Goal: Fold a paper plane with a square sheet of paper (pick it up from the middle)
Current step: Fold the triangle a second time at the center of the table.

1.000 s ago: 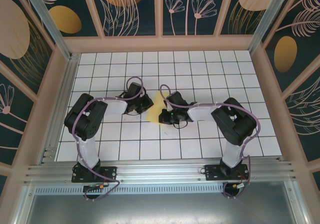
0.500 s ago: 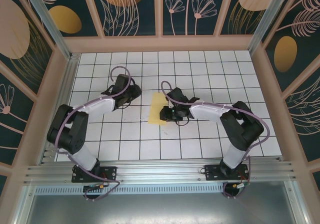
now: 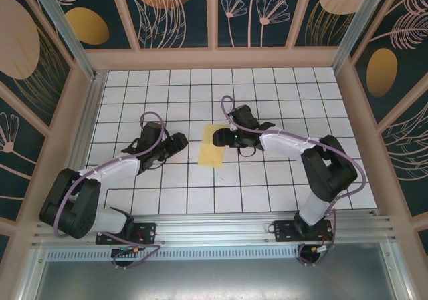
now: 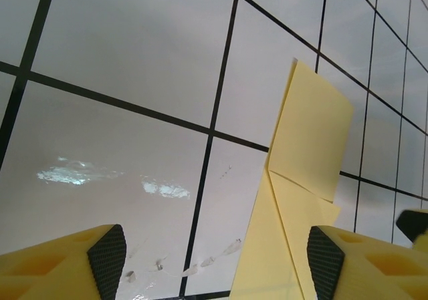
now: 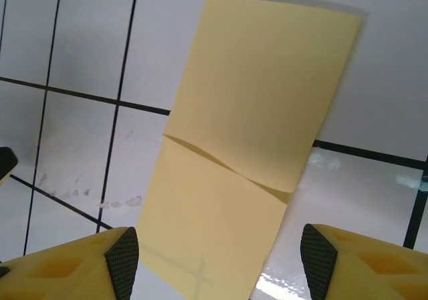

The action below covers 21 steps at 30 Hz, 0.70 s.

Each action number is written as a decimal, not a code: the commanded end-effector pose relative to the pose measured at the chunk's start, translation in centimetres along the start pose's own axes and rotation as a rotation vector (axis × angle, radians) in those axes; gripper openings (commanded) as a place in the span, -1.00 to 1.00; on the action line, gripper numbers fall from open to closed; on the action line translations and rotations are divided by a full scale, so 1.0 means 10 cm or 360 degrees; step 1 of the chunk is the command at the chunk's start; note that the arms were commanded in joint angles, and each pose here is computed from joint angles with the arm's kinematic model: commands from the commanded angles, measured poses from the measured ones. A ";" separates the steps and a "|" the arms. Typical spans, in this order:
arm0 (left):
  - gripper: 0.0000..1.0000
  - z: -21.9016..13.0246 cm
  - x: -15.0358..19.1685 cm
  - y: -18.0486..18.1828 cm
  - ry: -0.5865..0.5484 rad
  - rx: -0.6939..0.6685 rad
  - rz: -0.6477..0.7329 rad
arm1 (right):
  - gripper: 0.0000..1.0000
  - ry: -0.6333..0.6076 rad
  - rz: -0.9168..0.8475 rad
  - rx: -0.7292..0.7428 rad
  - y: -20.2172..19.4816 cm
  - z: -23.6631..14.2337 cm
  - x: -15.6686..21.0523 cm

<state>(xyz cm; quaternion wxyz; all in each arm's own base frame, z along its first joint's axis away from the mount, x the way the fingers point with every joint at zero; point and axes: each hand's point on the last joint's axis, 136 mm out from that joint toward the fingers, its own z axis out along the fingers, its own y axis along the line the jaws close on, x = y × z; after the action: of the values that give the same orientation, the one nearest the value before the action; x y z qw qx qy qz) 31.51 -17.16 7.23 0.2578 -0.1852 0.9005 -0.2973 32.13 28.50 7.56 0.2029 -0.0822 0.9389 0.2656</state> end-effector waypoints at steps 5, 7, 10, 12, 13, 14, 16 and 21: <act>0.54 -0.04 0.12 -0.15 0.0054 0.0189 0.0019 | 0.09 0.0177 0.0008 -0.0002 -0.18 0.29 0.09; 0.54 -0.04 0.15 -0.19 0.0078 0.0224 0.0012 | -0.02 0.0210 0.0023 -0.0038 -0.18 0.32 0.13; 0.54 -0.02 0.18 -0.19 0.0094 0.0228 0.0004 | -0.18 0.0246 0.0028 -0.0068 -0.18 0.36 0.18; 0.54 -0.01 0.19 -0.17 0.0097 0.0220 -0.0003 | -0.31 0.0268 0.0028 -0.0086 -0.17 0.40 0.21; 0.54 -0.01 0.20 -0.16 0.0101 0.0218 -0.0006 | -0.35 0.0270 0.0030 -0.0086 -0.18 0.40 0.22; 0.54 -0.01 0.20 -0.17 0.0101 0.0220 -0.0007 | -0.38 0.0273 0.0036 -0.0087 -0.19 0.42 0.22; 0.54 0.00 0.21 -0.16 0.0108 0.0216 -0.0010 | -0.45 0.0271 0.0037 -0.0095 -0.18 0.43 0.22; 0.54 0.02 0.23 -0.16 0.0119 0.0225 -0.0016 | -0.70 0.0273 0.0052 -0.0119 -0.18 0.47 0.21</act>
<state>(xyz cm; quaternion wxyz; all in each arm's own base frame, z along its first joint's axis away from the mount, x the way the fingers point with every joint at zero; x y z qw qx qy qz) 30.25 -18.98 7.40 0.2385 -0.1639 0.8890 -0.3548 31.99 28.41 2.00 0.1175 -0.0882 0.9499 0.2760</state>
